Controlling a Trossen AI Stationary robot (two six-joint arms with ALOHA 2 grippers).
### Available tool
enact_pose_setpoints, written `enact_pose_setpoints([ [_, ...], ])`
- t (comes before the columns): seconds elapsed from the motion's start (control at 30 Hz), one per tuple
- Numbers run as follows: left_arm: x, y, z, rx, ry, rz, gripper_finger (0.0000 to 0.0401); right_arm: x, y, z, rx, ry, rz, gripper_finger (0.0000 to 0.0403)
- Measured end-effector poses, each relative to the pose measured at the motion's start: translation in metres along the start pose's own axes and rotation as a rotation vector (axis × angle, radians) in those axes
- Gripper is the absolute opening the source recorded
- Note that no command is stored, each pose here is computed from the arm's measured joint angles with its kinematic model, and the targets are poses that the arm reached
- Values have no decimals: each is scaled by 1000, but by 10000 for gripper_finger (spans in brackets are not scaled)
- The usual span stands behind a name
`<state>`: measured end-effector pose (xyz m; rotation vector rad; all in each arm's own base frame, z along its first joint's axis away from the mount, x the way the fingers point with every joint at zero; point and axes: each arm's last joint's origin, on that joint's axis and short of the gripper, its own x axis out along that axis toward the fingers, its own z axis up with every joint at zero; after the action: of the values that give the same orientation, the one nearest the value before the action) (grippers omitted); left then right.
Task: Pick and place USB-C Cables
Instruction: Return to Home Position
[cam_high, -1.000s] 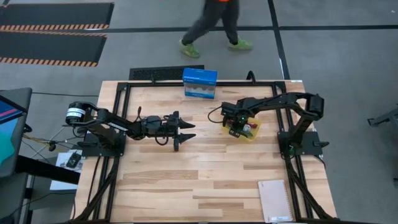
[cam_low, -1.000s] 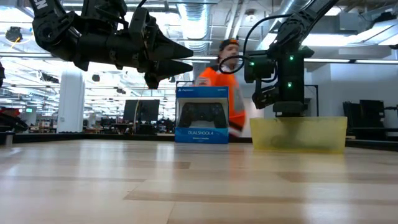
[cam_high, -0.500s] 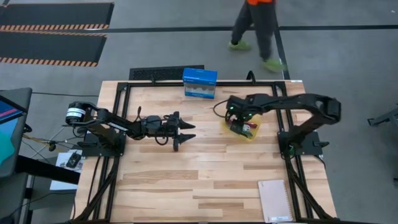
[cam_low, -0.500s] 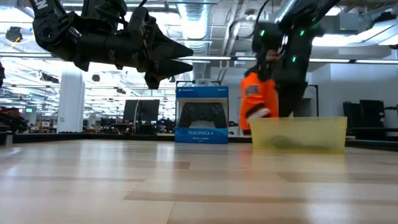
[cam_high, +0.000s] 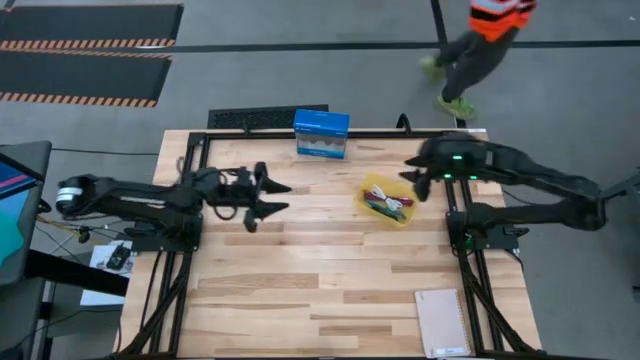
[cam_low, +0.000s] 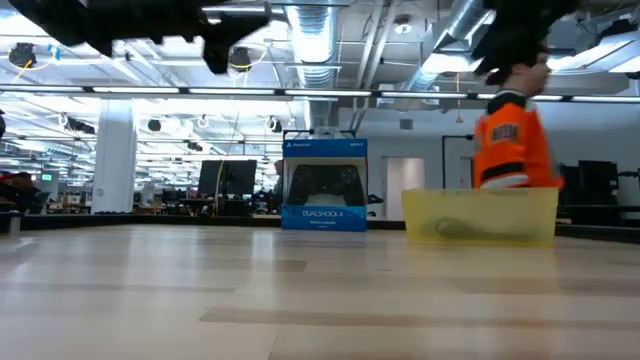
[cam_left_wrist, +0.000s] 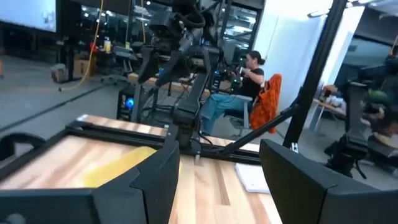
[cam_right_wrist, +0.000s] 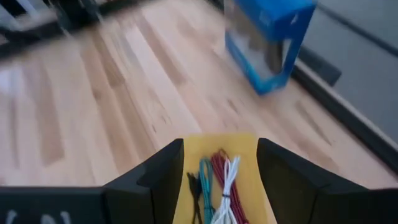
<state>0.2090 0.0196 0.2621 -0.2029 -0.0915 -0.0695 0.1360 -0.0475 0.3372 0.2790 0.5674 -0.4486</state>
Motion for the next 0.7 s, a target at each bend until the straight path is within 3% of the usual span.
enact_pose_setpoints([
  [0.17, -30, -9, 15, 43, 21, 3, 210, -45, -7, -15, 64, -115, 26, 223],
  [0.33, -51, -12, 20, 40, 41, 75, 210, -66, -14, -41, 70, -325, 73, 224],
  [0.47, -60, -13, 22, 40, 45, 104, 210, -66, -21, -72, 99, -444, 115, 223],
  [0.7, -63, -13, 13, 36, 65, 66, 210, -44, -23, -109, 102, -580, 303, 225],
])
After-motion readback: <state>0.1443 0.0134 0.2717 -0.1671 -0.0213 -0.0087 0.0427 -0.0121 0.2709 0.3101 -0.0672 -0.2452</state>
